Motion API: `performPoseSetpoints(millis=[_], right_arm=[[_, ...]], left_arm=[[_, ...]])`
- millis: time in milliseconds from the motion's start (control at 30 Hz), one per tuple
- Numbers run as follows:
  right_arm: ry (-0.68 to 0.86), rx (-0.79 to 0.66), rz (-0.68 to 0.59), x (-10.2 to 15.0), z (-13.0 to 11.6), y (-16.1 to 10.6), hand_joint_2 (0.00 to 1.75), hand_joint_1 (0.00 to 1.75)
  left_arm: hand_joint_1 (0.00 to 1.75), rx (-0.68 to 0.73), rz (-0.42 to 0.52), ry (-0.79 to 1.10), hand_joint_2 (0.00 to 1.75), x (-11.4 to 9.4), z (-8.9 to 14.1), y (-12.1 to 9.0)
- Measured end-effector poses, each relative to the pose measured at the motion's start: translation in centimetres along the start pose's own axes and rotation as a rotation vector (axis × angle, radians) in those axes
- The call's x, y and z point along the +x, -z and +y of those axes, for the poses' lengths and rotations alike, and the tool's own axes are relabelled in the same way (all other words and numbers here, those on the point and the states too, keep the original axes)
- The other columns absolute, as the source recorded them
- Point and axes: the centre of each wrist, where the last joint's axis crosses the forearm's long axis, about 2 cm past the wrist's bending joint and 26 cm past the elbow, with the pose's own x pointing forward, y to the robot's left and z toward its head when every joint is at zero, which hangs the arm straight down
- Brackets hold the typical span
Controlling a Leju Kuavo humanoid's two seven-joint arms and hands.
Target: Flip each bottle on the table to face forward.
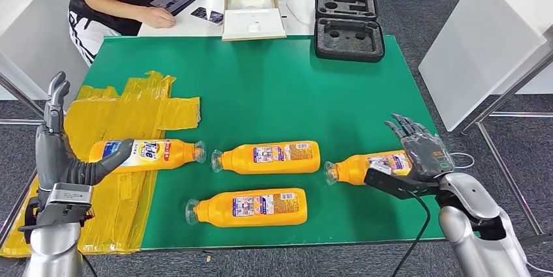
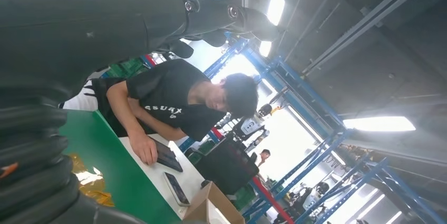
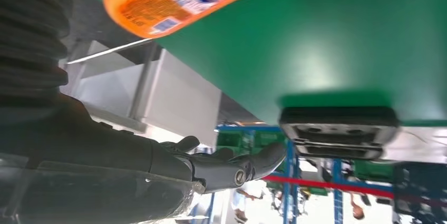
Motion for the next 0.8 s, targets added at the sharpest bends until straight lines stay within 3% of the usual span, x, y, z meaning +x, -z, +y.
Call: performPoseSetpoints(millis=[567,800], right_arm=[[-0.033,0.217,0.095,-5.9,-0.4,-0.5,1.75,0.00],[-0.041,0.263,0.126,-7.1,0.0,-0.7,1.75,0.00]], left_arm=[[0.00,0.008,-0.024,-0.029,1.75,0.1,0.0,1.3],[0.00,0.006,-0.037,-0.040,1.75,0.2,-0.1,1.5]])
